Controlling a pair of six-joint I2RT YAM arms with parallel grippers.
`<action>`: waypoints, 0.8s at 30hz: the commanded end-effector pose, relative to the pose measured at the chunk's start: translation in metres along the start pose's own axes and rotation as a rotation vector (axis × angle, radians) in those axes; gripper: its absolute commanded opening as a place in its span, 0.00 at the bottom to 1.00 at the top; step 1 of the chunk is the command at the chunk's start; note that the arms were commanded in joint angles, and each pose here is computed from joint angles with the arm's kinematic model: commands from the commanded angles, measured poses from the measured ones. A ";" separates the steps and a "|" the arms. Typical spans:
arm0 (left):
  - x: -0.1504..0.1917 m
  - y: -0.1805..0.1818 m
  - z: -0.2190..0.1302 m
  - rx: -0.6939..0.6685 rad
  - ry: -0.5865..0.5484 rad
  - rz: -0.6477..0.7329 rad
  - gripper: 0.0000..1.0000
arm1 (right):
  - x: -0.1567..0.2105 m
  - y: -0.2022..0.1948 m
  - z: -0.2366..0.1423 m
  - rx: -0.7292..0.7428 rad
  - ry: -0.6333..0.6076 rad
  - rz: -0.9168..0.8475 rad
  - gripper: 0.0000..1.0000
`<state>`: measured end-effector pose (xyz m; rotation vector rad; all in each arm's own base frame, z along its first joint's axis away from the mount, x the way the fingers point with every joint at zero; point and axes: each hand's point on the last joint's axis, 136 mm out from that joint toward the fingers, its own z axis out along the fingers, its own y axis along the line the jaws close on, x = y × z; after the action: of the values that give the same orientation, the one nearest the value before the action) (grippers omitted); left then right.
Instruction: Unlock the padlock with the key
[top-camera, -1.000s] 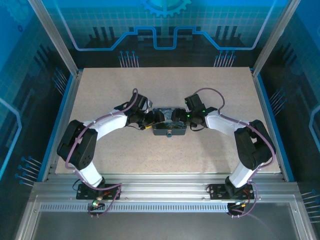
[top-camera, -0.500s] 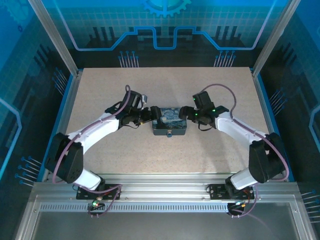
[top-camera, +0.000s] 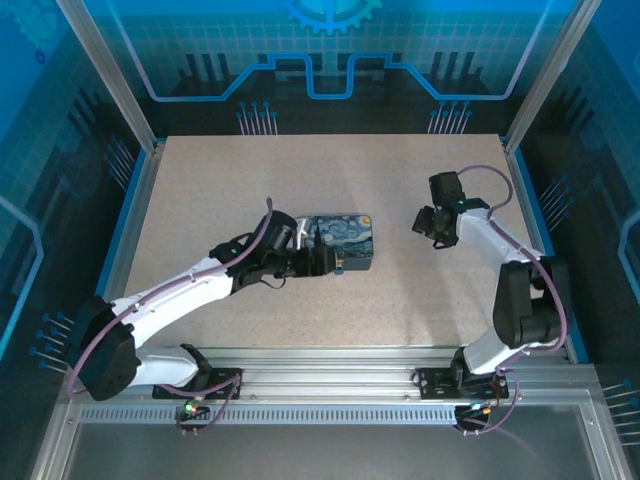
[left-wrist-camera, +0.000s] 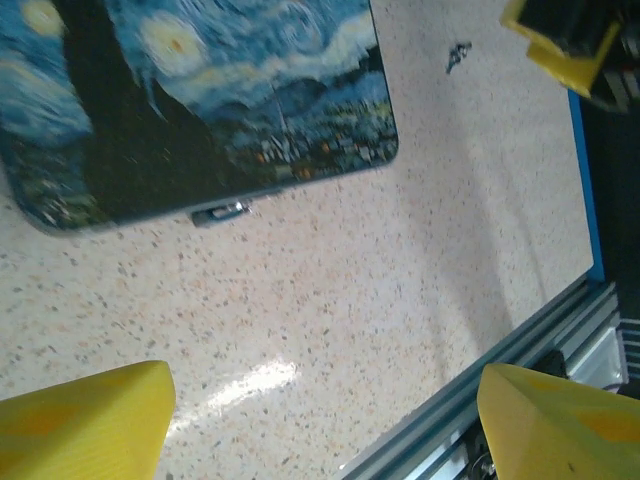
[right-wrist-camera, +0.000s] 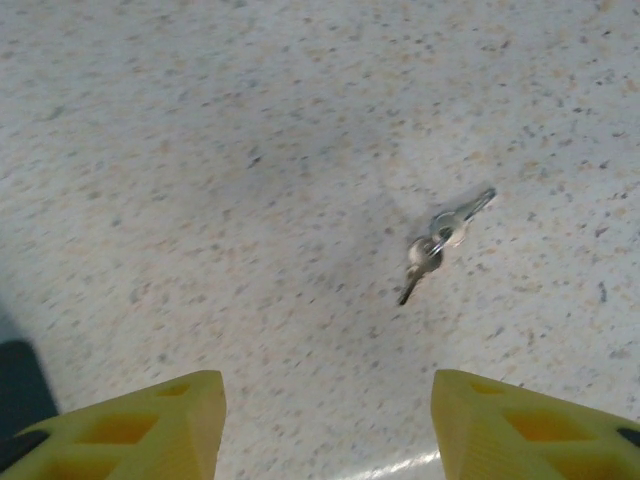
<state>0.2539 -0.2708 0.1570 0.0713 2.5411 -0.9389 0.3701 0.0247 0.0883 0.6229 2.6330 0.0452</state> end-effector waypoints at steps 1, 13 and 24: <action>0.010 0.000 -0.001 -0.043 -0.027 0.019 0.80 | -0.004 -0.018 0.013 0.080 0.047 0.043 0.57; 0.038 -0.014 0.022 -0.030 0.029 0.053 0.80 | -0.019 -0.039 0.050 0.165 0.111 0.119 0.49; 0.048 -0.005 0.031 -0.026 0.047 0.004 0.80 | -0.008 -0.043 0.074 0.155 0.179 0.167 0.46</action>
<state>0.2214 -0.2971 0.1274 0.1240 2.5859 -0.9025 0.3925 -0.0194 0.0251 0.8713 2.7534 -0.0729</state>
